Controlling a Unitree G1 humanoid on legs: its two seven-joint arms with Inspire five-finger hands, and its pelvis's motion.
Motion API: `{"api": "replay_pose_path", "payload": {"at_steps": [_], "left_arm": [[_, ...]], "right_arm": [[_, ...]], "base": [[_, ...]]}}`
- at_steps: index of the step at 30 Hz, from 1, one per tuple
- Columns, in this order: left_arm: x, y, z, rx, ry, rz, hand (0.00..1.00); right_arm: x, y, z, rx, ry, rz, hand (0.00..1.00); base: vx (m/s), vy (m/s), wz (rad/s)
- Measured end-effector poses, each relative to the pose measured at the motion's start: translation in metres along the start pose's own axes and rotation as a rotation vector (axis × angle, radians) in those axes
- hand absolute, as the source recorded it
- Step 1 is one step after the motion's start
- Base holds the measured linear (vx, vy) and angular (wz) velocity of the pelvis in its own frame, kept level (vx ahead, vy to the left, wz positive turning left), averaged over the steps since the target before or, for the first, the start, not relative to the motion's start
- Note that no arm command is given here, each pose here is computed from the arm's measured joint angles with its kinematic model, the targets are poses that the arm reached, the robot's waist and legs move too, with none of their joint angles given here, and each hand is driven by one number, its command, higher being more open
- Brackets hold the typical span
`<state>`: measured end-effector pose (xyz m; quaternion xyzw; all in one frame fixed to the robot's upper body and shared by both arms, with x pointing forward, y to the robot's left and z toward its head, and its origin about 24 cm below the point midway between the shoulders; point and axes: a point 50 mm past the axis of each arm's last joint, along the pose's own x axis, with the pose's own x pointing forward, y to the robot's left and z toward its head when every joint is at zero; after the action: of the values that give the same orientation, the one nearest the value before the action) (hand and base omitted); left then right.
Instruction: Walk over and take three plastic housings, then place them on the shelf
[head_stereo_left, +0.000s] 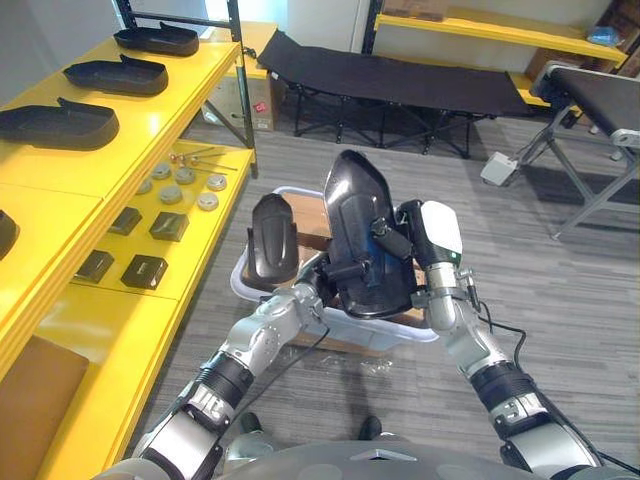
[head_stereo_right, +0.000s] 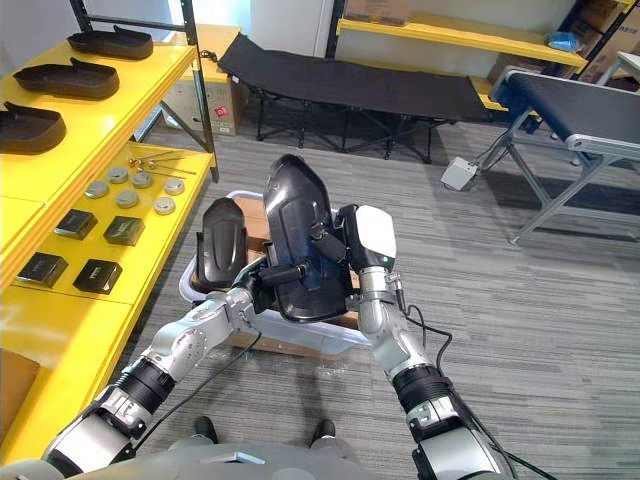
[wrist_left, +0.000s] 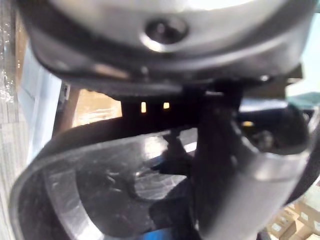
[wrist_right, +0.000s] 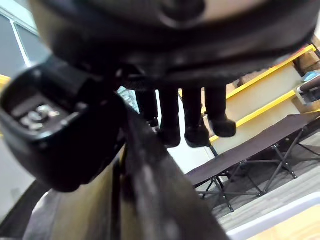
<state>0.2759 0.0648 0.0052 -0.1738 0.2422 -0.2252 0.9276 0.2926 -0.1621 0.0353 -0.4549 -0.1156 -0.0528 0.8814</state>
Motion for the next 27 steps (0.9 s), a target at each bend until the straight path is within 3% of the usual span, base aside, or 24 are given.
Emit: {"api": "replay_pose_path", "payload": {"at_steps": [2, 3, 9, 13, 16, 21, 23, 27], "left_arm": [[0.000, -0.001, 0.000, 0.000, -0.001, -0.003, 0.00], [0.000, -0.001, 0.000, 0.001, -0.003, -0.003, 0.00], [-0.001, -0.004, 0.007, 0.007, -0.072, -0.008, 0.00], [-0.022, -0.003, 0.027, -0.041, -0.278, 0.021, 0.00], [-0.044, 0.012, 0.053, 0.116, -0.506, 0.193, 0.00], [-0.117, 0.040, 0.084, 0.392, -0.844, 0.537, 0.00], [-0.135, 0.038, 0.084, 0.479, -0.909, 0.627, 0.00], [-0.145, 0.032, 0.070, 0.547, -0.916, 0.703, 0.00]], "right_arm": [[-0.001, 0.000, 0.000, 0.004, 0.003, -0.010, 0.00], [-0.002, 0.000, 0.000, 0.007, 0.004, -0.014, 1.00], [-0.004, -0.005, 0.007, 0.118, -0.026, -0.075, 1.00], [-0.014, -0.011, 0.029, 0.276, -0.104, -0.136, 1.00], [-0.021, -0.022, 0.031, 0.361, -0.100, -0.188, 1.00], [-0.041, -0.041, 0.013, 0.501, 0.014, -0.226, 1.00], [-0.045, -0.042, 0.009, 0.563, 0.062, -0.215, 1.00], [-0.050, -0.046, 0.016, 0.660, 0.057, -0.195, 1.00]], "base": [[0.00, 0.000, 0.00], [0.00, 0.000, -0.03], [0.00, 0.000, -0.02], [0.00, 0.000, 0.00], [0.00, 0.000, 0.04], [0.00, 0.003, 0.08], [-0.01, 0.015, 0.19], [0.00, 0.012, 0.07]]}}
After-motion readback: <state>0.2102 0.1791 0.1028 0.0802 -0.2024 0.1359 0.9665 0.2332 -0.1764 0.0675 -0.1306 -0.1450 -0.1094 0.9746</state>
